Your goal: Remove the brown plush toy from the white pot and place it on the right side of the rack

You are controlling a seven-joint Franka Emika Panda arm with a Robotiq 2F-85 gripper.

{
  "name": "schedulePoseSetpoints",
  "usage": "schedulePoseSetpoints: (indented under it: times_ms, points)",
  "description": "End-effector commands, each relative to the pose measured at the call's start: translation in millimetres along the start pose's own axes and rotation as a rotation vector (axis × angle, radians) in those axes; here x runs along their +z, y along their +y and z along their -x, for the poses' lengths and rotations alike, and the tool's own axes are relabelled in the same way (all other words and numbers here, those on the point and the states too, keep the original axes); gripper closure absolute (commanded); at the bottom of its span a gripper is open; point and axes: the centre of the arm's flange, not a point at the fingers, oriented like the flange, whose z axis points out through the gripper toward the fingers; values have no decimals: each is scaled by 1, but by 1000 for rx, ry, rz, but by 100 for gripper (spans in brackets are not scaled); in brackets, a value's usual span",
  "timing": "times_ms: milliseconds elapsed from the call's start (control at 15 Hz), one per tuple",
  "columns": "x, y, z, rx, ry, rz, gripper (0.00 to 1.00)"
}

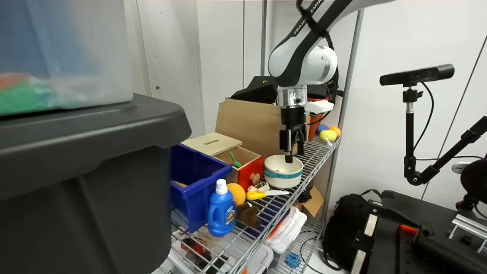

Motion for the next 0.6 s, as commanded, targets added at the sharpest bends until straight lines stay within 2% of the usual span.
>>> schedulePoseSetpoints:
  times_ms: [0,533]
  points:
    - [-8,8,-8,-22,12,-26,0]
    - [-13,-4,-22,-61,12,-29,0]
